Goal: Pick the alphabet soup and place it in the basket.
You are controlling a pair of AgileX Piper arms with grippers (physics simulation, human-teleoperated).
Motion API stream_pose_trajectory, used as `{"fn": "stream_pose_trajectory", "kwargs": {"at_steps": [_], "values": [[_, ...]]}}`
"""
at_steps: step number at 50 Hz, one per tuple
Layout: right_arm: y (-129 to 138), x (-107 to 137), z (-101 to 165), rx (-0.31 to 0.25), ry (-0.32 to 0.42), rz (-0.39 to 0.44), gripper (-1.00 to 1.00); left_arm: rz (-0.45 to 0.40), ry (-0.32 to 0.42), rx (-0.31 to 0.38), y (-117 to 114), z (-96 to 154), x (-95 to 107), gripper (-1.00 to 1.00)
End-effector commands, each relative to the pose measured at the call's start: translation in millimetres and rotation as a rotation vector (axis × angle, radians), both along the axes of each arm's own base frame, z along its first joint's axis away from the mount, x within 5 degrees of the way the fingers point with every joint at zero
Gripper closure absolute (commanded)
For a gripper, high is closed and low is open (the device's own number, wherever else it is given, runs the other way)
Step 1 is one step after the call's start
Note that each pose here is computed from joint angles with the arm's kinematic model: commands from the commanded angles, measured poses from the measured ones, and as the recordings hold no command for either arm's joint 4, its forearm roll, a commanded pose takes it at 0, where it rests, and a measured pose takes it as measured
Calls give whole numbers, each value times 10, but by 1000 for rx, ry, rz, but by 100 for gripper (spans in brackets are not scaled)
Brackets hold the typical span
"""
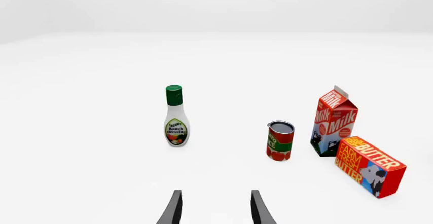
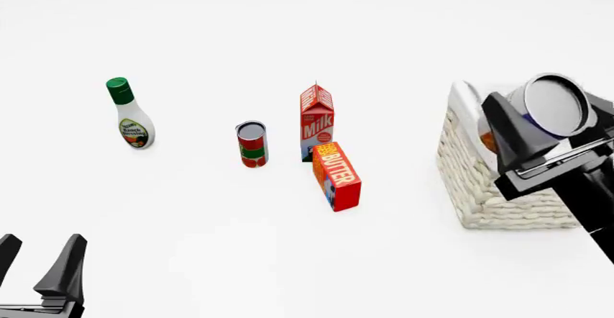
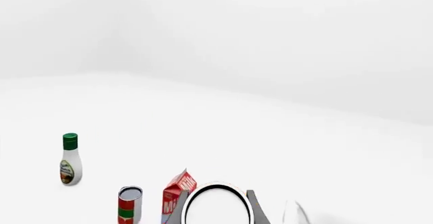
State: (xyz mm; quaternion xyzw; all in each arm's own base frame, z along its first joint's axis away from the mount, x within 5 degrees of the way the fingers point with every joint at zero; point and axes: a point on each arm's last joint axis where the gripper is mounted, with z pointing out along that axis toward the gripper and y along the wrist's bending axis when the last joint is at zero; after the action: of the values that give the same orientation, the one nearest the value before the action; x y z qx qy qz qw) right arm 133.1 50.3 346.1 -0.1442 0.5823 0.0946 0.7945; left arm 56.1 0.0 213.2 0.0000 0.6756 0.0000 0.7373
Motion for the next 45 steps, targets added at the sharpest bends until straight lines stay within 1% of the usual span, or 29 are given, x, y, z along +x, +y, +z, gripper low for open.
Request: {"fn": "stream_pose_trajectory", "kwargs": {"at_steps": [1, 3, 8, 14, 17, 23, 31, 33, 45], "values": [[-143, -69, 228, 16, -35, -82, 100, 0, 0, 0, 0, 0, 0, -100], [-163, -61, 283, 5, -48, -103, 100, 0, 0, 0, 0, 0, 0, -100], [-208, -76, 410, 4, -74, -137, 100, 0, 0, 0, 0, 0, 0, -100], [-252, -48, 454, -7, -81, -178, 100, 0, 0, 0, 0, 0, 0, -100], [-281, -35, 478, -4, -79, -200, 100, 0, 0, 0, 0, 0, 0, -100], [-344, 0, 541, -19, -78, -255, 100, 0, 0, 0, 0, 0, 0, -100], [-410, 57, 553, -38, -64, -311, 100, 0, 0, 0, 0, 0, 0, -100], [-451, 89, 576, -49, -56, -343, 100, 0, 0, 0, 0, 0, 0, -100], [-577, 173, 600, -76, -38, -435, 100, 0, 0, 0, 0, 0, 0, -100]]}}
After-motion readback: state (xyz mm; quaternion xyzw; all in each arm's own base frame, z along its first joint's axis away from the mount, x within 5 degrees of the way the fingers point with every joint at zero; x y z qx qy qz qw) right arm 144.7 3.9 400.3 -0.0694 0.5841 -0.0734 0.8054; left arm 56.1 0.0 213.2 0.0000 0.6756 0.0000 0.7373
